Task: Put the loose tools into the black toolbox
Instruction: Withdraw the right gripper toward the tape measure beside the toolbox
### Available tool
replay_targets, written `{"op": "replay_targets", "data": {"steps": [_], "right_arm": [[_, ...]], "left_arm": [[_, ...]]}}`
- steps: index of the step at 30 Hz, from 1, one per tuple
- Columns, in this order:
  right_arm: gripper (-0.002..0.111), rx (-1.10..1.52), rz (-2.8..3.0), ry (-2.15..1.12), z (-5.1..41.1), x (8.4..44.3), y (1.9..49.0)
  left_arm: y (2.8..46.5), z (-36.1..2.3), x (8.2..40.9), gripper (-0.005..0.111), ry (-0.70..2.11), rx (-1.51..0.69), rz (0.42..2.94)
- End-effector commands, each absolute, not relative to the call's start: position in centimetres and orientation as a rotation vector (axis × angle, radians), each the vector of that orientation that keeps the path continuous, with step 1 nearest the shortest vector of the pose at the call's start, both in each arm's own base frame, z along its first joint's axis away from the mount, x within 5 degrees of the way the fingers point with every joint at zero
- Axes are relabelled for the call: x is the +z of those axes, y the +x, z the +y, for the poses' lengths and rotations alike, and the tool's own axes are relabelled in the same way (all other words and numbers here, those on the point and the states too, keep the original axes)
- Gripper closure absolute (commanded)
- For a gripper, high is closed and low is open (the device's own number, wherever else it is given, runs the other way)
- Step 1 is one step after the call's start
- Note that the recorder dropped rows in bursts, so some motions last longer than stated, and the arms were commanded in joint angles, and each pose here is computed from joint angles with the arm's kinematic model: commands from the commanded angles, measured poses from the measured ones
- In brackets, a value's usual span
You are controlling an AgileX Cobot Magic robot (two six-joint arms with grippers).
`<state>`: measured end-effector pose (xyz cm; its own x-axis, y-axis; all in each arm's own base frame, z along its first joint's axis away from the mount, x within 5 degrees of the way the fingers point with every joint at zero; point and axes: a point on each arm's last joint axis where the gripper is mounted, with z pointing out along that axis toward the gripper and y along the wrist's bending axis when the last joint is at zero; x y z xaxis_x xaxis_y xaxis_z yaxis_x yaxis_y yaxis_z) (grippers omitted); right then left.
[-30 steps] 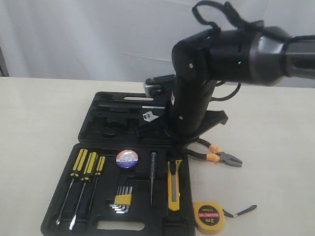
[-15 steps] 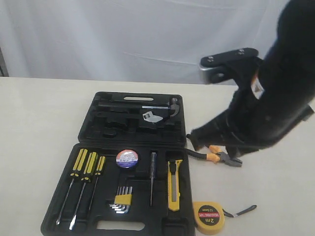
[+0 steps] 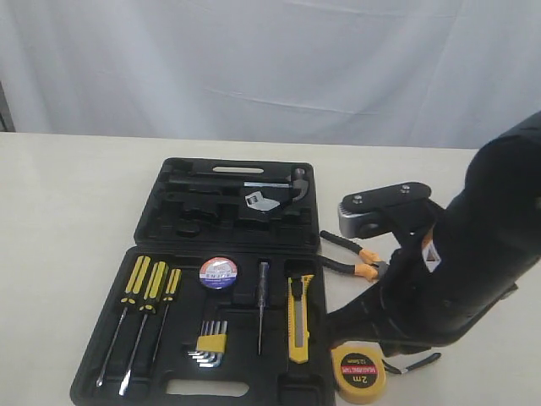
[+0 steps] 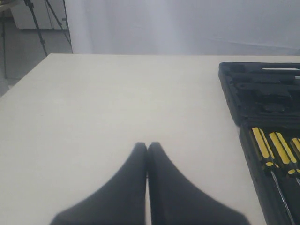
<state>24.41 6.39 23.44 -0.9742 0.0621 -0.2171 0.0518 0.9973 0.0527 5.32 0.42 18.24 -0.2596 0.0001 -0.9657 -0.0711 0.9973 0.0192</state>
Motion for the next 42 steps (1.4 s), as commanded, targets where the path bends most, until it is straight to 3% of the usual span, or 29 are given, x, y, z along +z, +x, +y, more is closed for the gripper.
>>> {"op": "replay_targets", "data": {"steps": [1,13,19,27,30,35,37,42], "right_arm": [[0.109,0.063,2.912,0.067,6.4,21.3,26.1],[0.108,0.076,2.967,-0.127,5.1,19.8,26.9],[0.091,0.084,3.023,-0.192,5.1,19.7,26.3],[0.088,0.091,2.849,-0.892,5.5,19.8,26.5],[0.076,0.083,2.782,-1.029,5.5,19.8,26.6],[0.027,0.134,2.724,-1.145,5.9,19.8,26.5],[0.020,0.134,2.724,-1.145,5.9,19.8,26.5],[0.020,0.134,2.723,-1.145,5.9,19.8,26.6]], "left_arm": [[5.3,0.4,18.2,0.107,-0.056,0.053,1.825],[5.3,0.4,18.2,0.107,-0.056,0.053,1.825],[5.3,0.4,18.2,0.107,-0.056,0.053,1.825],[5.3,0.4,18.2,0.107,-0.056,0.053,1.825],[5.3,0.4,18.2,0.107,-0.056,0.053,1.825],[5.3,0.4,18.2,0.107,-0.056,0.053,1.825],[5.3,0.4,18.2,0.107,-0.056,0.053,1.825],[5.3,0.4,18.2,0.107,-0.056,0.053,1.825]]}}
